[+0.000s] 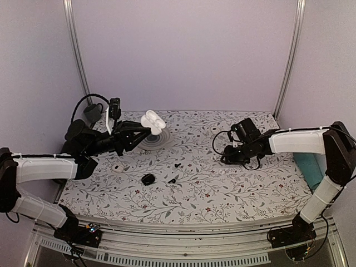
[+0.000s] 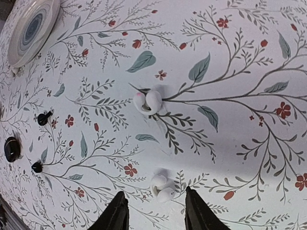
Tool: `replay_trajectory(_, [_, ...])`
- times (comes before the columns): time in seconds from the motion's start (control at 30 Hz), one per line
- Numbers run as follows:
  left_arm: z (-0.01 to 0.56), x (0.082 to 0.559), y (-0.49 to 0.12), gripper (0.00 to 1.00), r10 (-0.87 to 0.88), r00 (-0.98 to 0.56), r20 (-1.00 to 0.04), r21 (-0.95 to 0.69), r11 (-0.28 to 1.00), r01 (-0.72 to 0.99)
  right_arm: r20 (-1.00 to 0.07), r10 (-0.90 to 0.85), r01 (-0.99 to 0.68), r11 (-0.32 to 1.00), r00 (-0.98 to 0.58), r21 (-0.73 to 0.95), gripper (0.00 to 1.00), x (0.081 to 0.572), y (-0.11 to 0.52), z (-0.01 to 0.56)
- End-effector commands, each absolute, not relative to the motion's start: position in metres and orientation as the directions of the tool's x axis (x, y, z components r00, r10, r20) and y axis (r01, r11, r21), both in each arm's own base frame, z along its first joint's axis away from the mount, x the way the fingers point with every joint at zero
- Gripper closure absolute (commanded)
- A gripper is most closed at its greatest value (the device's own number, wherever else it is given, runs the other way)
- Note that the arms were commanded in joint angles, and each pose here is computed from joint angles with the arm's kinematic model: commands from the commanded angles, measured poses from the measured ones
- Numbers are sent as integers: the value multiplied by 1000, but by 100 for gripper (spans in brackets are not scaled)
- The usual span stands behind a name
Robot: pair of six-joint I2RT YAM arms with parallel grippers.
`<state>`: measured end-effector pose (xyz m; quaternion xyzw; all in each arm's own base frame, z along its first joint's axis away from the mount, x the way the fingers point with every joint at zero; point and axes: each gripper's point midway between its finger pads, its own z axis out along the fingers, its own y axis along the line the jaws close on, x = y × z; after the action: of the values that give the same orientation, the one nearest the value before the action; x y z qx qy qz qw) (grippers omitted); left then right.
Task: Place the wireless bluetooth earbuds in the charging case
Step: Adjust the left earbud at the center of the board.
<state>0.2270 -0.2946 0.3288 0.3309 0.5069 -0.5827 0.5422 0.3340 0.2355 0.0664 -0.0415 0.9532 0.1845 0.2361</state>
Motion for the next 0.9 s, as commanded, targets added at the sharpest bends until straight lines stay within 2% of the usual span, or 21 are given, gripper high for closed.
replay_trajectory(0.0, [333, 228, -291, 100, -312, -178, -933, -218, 96, 971, -473, -197, -320, 927, -858, 194, 62, 326, 241, 72])
replay_trajectory(0.33, [333, 230, -292, 100, -313, -184, -932, -224, 96, 970, -380, -365, -439, 889, -850, 128, 67, 313, 257, 56])
replay_trajectory(0.87, [331, 228, -291, 100, -313, -189, -931, -229, 96, 969, -341, -417, -471, 878, -842, 89, 68, 311, 267, 39])
